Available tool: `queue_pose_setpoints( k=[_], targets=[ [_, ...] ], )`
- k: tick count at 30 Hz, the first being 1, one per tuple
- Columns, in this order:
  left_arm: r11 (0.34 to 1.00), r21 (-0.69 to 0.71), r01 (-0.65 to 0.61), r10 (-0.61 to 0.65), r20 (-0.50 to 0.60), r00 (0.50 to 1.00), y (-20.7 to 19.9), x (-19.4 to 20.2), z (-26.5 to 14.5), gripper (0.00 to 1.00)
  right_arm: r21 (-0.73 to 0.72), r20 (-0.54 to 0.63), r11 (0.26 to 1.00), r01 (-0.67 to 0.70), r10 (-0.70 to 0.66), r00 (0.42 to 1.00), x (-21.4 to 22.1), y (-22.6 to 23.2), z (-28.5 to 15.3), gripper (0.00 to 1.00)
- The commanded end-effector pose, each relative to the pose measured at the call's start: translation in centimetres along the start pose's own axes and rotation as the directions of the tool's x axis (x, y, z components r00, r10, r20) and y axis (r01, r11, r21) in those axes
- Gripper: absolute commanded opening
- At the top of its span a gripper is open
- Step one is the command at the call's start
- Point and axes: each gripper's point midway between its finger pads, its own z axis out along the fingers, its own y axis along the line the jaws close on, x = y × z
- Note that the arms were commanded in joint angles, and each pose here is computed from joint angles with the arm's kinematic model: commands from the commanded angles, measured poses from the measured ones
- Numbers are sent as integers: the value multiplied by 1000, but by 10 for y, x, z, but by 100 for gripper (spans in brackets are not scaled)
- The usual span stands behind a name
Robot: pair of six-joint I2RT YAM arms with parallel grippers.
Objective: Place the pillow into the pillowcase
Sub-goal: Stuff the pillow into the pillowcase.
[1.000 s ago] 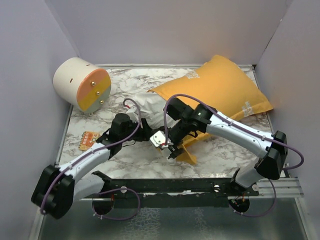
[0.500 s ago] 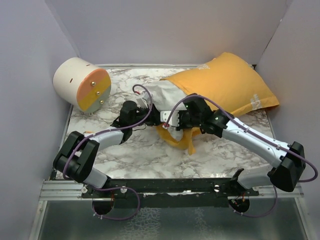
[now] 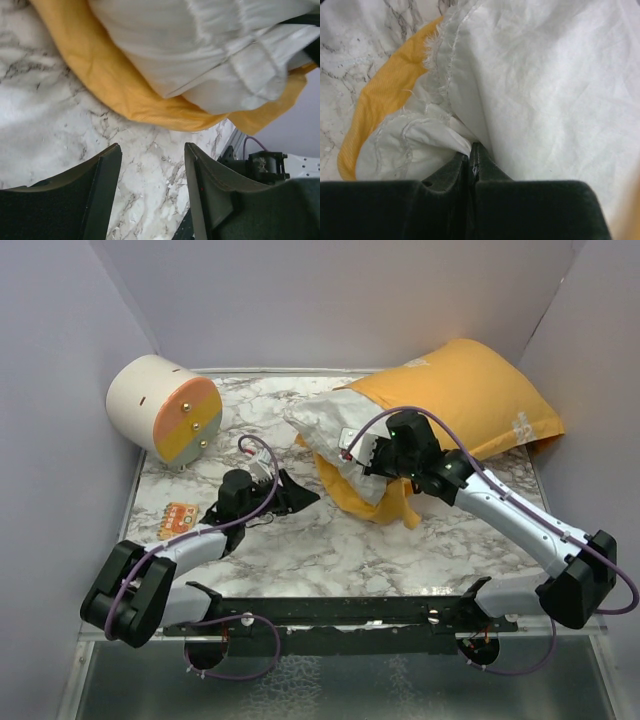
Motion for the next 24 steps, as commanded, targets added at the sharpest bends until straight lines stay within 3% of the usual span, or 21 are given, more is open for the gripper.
queue_pose_setpoints(
  k=[1,4,9,20,24],
  targets=[
    [989,-68,134,-128,77,989,10,-5,3,63,72,111,995,-67,59,992,-36,-38,-15,2],
    [977,-54,208,-202,98,974,12,-9,16,73,76,121,994,-81,71,990,-39,-45,-18,2],
    [954,-14,300,-296,128,947,15,-9,47,74,67,130,993,-100,91,987,-38,-48,-19,2],
    [859,-46,511,-487,239,840,37,17,116,62,53,144,993,-109,101,985,-39,-46,-20,1],
    [840,-31,542,-518,256,816,49,24,134,50,43,149,993,-112,104,983,-39,-43,-20,1]
  ],
)
